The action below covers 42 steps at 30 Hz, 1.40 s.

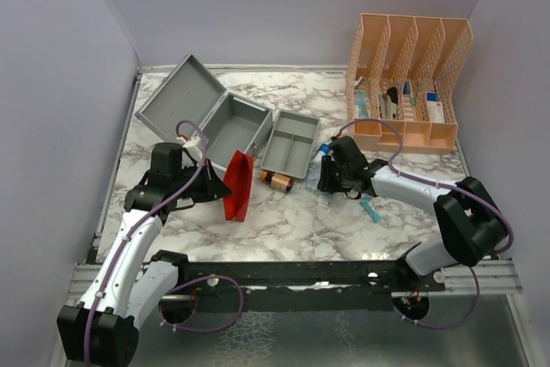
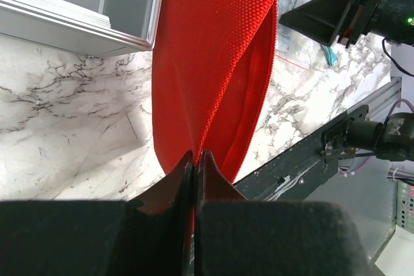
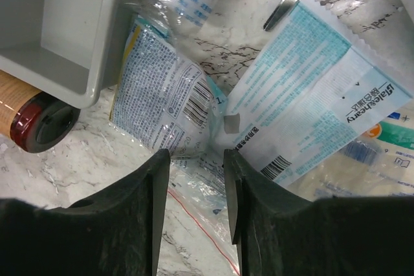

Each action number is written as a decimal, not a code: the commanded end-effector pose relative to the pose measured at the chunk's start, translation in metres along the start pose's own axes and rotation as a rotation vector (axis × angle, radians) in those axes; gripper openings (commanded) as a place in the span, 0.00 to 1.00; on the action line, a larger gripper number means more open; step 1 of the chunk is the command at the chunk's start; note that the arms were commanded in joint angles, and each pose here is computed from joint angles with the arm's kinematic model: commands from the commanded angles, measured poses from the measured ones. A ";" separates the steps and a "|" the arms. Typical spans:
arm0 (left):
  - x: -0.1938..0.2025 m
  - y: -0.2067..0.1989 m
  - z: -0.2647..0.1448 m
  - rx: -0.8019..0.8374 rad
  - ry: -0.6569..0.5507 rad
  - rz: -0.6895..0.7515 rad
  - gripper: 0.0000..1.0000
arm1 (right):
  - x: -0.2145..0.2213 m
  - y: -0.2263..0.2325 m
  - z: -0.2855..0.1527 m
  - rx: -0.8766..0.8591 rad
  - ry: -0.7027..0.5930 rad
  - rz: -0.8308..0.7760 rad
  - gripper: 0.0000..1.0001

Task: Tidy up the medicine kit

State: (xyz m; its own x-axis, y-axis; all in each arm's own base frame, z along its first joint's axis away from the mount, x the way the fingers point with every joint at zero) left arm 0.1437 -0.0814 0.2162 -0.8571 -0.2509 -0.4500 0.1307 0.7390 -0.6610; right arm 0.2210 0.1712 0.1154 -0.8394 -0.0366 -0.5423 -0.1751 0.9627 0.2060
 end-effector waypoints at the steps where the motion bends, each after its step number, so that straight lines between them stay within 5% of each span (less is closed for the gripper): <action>1: -0.001 -0.006 -0.003 0.039 -0.006 0.025 0.00 | -0.011 0.008 -0.001 -0.071 -0.042 0.015 0.42; 11: -0.002 -0.006 -0.002 0.040 -0.013 0.014 0.00 | -0.014 0.010 0.018 -0.006 -0.077 0.162 0.36; 19: -0.001 -0.006 -0.001 0.017 -0.027 -0.019 0.00 | -0.017 0.006 0.006 0.050 -0.105 0.175 0.01; 28: -0.006 -0.009 0.012 -0.060 -0.033 -0.121 0.00 | -0.027 0.008 -0.038 0.112 -0.051 0.213 0.01; 42: -0.017 -0.030 0.043 -0.222 -0.027 -0.030 0.00 | -0.033 0.035 -0.109 -0.040 -0.075 0.185 0.01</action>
State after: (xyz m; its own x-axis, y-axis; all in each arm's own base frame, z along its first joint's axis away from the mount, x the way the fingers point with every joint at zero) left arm 0.1716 -0.1226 0.2189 -0.8802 -0.2673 -0.3921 0.0168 0.8082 -0.5887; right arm 0.2027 0.1754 0.2239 -0.7913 0.1695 -0.5875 -0.0393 0.9447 0.3255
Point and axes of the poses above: each gripper's point midway between its finger pads, its own z axis out along the fingers, its own y axis along the line the jaws close on, x = y × z, the point moved 10 cm from there along -z, back along the fingers, and after that the axes turned 5 degrees about -z, right-handed, at the moved point
